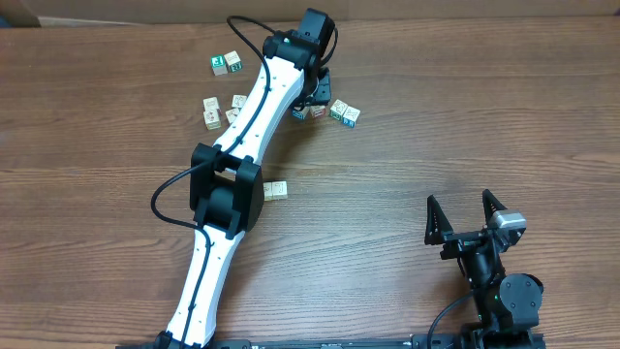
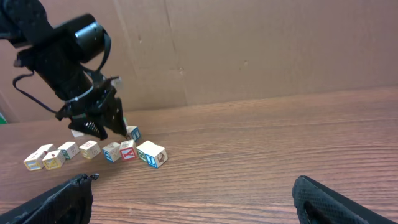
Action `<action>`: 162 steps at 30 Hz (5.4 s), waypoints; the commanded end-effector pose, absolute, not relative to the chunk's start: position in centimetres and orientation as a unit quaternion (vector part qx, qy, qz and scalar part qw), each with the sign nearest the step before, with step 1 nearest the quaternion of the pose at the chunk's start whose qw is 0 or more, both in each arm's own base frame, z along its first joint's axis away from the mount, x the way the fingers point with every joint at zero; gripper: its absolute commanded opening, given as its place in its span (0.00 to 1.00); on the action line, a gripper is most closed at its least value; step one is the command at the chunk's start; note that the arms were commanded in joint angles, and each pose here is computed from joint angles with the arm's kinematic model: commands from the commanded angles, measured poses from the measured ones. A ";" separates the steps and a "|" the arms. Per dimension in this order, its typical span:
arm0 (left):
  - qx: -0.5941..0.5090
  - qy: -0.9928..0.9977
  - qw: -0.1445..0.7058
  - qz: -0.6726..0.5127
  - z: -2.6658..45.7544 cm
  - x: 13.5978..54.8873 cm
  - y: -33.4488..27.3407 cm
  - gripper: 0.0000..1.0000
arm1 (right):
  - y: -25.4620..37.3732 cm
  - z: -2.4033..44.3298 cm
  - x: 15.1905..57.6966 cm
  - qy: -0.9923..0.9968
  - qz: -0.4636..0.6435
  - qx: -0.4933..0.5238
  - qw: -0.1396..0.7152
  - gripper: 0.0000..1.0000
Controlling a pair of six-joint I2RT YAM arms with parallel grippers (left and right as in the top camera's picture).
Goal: Form a horizontal line
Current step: 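Grasp the blue-rimmed pretzel block with the left gripper, then lift the pretzel block and carry it forward, right of the 7 block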
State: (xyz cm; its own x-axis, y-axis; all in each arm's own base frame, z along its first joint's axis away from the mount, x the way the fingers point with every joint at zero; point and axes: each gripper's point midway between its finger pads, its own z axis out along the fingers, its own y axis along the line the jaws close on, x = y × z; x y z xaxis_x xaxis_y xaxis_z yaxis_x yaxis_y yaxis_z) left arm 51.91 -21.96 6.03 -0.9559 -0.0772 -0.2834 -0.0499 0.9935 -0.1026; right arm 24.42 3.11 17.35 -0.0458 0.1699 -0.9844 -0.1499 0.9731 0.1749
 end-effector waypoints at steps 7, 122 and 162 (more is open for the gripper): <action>-0.042 0.989 0.138 -0.040 5.3 52.3 -20.5 0.57 | 2.9 17.1 24.5 0.713 0.111 0.009 0.692 1.00; -0.078 0.980 0.181 -0.040 7.7 53.4 -23.1 0.29 | 2.9 17.1 24.5 0.713 0.111 0.009 0.692 1.00; 0.097 0.978 0.147 -0.113 23.0 38.4 -30.9 0.17 | 2.9 17.1 24.5 0.713 0.111 0.009 0.692 1.00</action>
State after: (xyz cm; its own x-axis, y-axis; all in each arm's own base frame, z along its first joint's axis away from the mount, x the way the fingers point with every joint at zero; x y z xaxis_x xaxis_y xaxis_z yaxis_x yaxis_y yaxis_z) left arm 39.74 -29.42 24.06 -0.9364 0.0952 -0.3379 0.1734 0.9624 -0.2092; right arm 24.42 3.11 17.33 -0.0465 0.1694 -0.9844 -0.1498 0.9732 0.1746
